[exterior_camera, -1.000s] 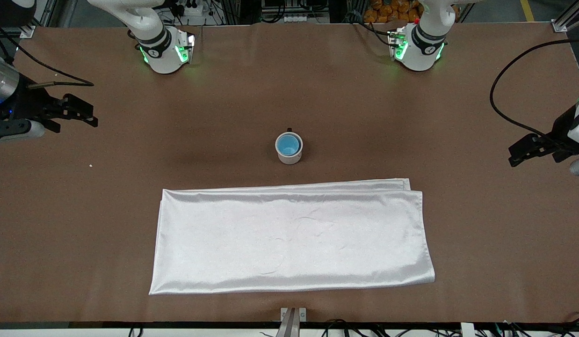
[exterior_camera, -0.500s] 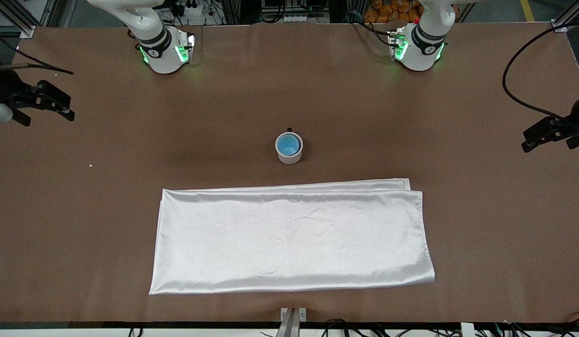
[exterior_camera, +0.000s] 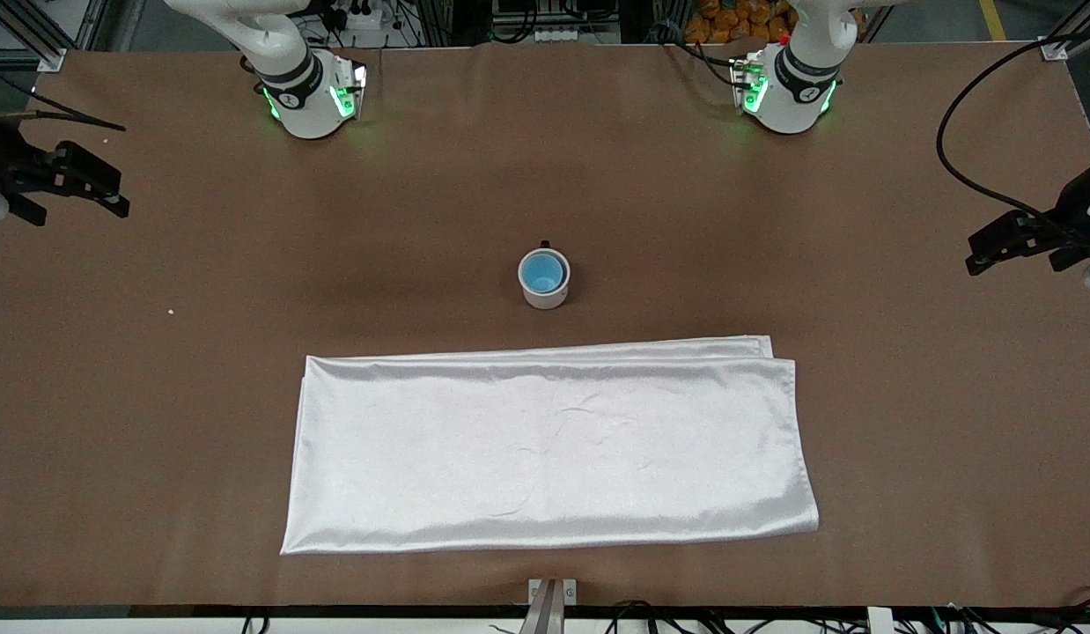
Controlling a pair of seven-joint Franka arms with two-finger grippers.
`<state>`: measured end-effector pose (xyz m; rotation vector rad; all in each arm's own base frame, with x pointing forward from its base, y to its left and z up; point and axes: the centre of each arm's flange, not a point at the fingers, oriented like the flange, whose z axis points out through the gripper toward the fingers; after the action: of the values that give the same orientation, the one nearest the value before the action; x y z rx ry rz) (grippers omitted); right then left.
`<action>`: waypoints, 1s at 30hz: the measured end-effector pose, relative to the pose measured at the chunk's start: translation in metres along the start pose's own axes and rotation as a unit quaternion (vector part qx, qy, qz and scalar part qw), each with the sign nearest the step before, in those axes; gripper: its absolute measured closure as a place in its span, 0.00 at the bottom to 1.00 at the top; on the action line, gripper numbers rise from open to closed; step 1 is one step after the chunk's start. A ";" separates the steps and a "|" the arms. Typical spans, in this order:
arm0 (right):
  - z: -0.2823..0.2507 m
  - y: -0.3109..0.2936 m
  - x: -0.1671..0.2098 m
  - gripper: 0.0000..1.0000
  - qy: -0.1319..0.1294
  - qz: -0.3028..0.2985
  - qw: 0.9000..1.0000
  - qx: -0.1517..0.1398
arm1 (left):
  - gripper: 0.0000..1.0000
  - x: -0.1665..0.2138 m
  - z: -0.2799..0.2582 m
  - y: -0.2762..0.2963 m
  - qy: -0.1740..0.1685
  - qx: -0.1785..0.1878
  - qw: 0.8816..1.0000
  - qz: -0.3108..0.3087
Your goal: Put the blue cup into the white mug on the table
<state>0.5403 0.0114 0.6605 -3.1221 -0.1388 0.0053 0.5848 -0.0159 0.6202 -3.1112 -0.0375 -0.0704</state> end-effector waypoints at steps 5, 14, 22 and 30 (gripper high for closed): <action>0.000 -0.001 0.000 0.00 0.000 0.000 1.000 0.000 | 0.00 -0.002 0.000 0.008 -0.004 -0.001 1.000 0.008; 0.001 -0.005 0.001 0.00 -0.001 -0.004 1.000 0.000 | 0.00 -0.002 -0.001 0.008 -0.004 -0.001 0.999 0.039; 0.003 -0.006 0.002 0.00 -0.003 -0.005 1.000 0.000 | 0.00 -0.002 -0.001 0.008 -0.003 -0.001 0.999 0.040; 0.003 -0.004 0.002 0.00 -0.003 -0.003 1.000 0.000 | 0.00 -0.002 -0.001 0.007 -0.003 -0.001 0.999 0.040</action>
<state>0.5423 0.0156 0.6575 -3.1220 -0.1488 0.0146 0.5826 -0.0232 0.6212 -3.1098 0.0858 -0.0588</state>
